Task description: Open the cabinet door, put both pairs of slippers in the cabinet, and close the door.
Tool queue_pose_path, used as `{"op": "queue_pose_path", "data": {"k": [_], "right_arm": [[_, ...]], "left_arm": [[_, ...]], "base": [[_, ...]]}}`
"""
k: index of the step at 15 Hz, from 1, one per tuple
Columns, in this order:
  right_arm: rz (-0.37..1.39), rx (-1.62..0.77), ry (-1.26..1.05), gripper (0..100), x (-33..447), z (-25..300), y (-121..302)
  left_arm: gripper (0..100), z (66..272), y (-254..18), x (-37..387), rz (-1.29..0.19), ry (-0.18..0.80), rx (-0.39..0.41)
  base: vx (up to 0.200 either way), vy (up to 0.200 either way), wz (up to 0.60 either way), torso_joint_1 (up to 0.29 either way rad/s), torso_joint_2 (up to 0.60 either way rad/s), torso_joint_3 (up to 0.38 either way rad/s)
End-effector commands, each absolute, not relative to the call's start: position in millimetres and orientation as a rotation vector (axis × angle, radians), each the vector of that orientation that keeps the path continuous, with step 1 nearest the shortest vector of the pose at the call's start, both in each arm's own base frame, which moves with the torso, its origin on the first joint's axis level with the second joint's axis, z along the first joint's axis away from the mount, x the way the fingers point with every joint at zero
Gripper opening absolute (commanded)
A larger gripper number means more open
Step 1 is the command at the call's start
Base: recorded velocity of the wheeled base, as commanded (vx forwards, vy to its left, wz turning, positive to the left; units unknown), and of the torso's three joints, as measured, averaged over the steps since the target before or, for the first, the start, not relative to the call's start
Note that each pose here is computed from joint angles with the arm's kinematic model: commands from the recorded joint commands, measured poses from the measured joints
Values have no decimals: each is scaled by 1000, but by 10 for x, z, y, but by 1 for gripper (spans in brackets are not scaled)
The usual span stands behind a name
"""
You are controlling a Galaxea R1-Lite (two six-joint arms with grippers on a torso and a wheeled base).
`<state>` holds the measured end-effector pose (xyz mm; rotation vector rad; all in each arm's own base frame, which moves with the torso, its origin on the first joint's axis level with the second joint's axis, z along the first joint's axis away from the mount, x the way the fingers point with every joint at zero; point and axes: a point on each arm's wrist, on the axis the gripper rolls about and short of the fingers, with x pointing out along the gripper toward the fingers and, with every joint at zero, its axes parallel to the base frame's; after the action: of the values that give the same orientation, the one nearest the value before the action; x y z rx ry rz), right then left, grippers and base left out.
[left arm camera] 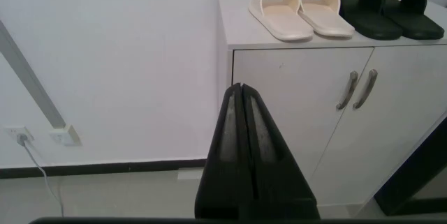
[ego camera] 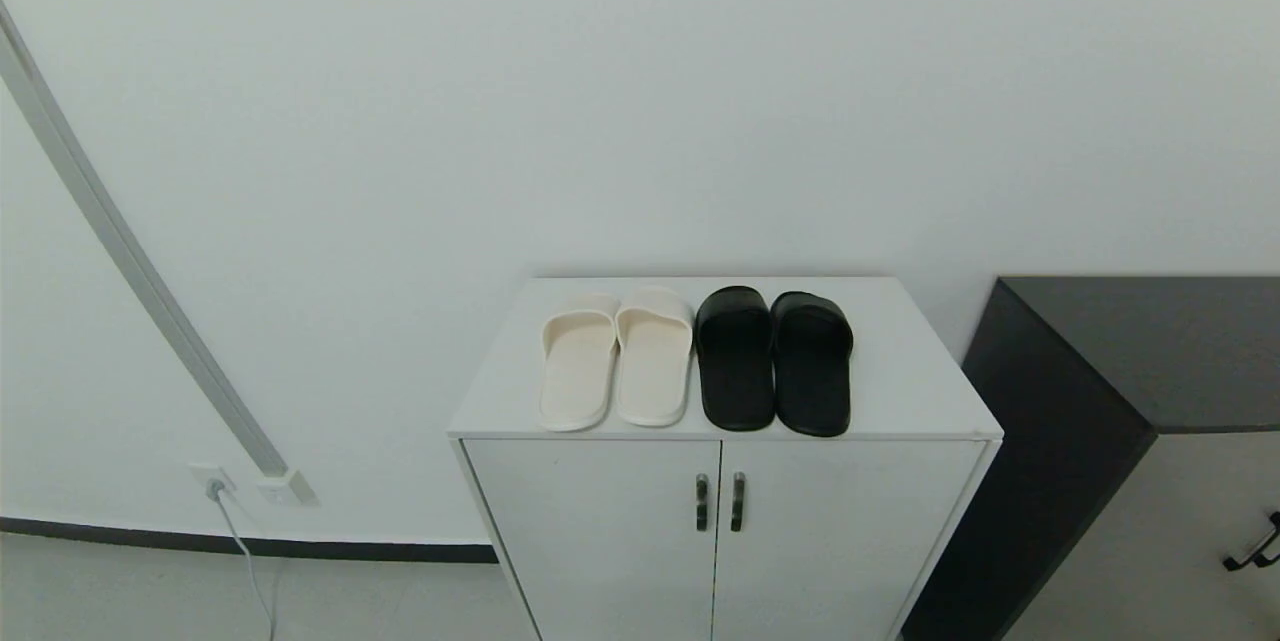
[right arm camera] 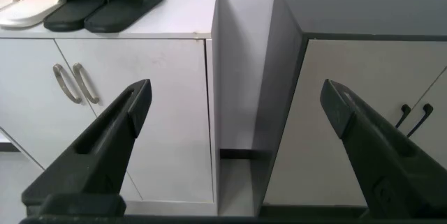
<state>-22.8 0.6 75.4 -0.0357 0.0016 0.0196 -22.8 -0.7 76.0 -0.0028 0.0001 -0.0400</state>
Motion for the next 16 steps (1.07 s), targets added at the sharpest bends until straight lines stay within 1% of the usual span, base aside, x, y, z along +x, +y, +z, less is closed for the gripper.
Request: {"op": "queue_pose_path", "data": {"k": [1, 7, 8, 9, 10, 12, 13, 14, 16], "right_arm": [[20, -35, 4, 100, -227, 752, 6], [49, -34, -1, 100, -228, 755, 12], [50, -19, -65, 100, -256, 881, 12], [50, -19, -65, 100, -256, 881, 12], [152, 75, -120, 100, -371, 1485, 11], [237, 72, 72, 100, -239, 1497, 29], [345, 62, 170, 100, -90, 1509, 59], [378, 67, 208, 100, 11, 1552, 72], [427, 50, 248, 100, 383, 1711, 109]], "left_arm": [[0, 759, -7, -228, -40, 0, -3], [0, 759, -7, -228, -40, 0, -2], [0, 759, -7, -228, -40, 0, -2], [0, 759, -7, -228, -40, 0, -2], [0, 759, -7, -228, -40, 0, -2], [0, 759, -7, -228, -40, 0, -2], [0, 759, -7, -228, -40, 0, -2], [0, 759, -7, -228, -40, 0, -2], [0, 759, -7, -228, -40, 0, 0]], "base": [[0, 0, 0, 0, 0, 0], [0, 0, 0, 0, 0, 0], [0, 0, 0, 0, 0, 0], [0, 0, 0, 0, 0, 0], [0, 0, 0, 0, 0, 0], [0, 0, 0, 0, 0, 0], [0, 0, 0, 0, 0, 0], [0, 0, 0, 0, 0, 0], [0, 0, 0, 0, 0, 0]]}}
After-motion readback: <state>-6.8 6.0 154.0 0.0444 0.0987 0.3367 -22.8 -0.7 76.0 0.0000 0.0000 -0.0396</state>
